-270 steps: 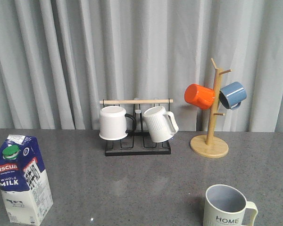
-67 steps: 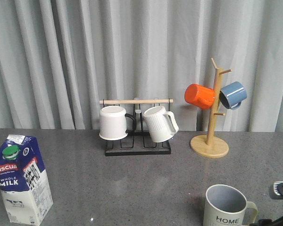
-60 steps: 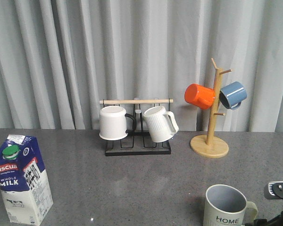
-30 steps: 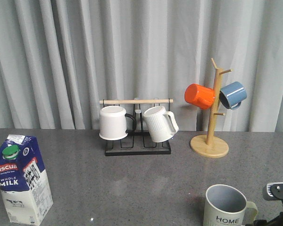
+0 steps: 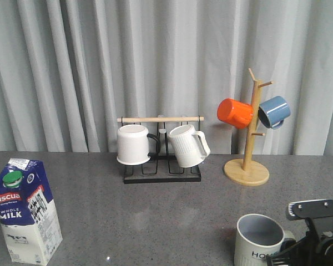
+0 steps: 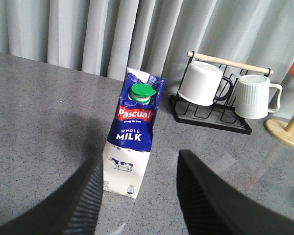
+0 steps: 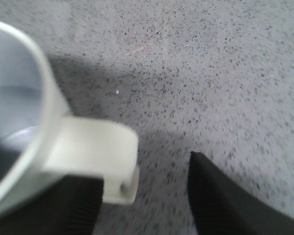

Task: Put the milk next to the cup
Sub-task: 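Close the right gripper on the white mug's handle, then slide the white mug with the right gripper toward the table's middle, then open the right gripper and pull it back from the mug, then reach the left gripper to the milk carton top and grasp it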

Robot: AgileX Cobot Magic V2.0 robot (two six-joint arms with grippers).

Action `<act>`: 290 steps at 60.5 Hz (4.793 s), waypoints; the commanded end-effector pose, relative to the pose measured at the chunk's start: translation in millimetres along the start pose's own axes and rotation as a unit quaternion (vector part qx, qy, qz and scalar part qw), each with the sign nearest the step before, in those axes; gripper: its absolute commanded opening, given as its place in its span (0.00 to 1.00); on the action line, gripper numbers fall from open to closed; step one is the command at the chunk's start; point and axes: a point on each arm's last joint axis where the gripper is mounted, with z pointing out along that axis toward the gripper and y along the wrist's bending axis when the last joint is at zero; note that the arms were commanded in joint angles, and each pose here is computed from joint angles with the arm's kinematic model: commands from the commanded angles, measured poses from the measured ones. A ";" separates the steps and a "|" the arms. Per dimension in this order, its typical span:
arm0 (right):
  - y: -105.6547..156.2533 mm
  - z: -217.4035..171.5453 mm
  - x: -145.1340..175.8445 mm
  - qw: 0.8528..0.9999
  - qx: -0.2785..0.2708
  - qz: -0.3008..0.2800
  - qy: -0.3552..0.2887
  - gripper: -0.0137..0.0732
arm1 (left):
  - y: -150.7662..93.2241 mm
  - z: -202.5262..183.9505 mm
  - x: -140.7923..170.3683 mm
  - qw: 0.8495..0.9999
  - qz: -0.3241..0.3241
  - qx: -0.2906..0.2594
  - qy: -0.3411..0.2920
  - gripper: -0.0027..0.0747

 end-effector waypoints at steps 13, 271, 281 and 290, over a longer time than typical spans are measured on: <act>-3.1 5.4 -19.2 0.996 0.019 -0.032 -0.075 0.14 | -4.0 -1.3 -14.5 0.999 -0.002 0.012 -0.041 0.48; 42.5 -194.4 82.1 0.977 -0.157 -0.119 -0.081 0.15 | -32.2 235.4 -119.0 0.928 0.081 -0.014 0.365 0.80; 42.5 -194.4 82.1 0.977 -0.157 -0.119 -0.081 0.15 | -28.2 253.3 -106.3 0.920 0.078 -0.018 0.384 0.80; 42.5 -194.4 82.2 0.977 -0.157 -0.119 -0.081 0.15 | -24.1 269.2 -93.3 0.911 0.076 -0.021 0.405 0.80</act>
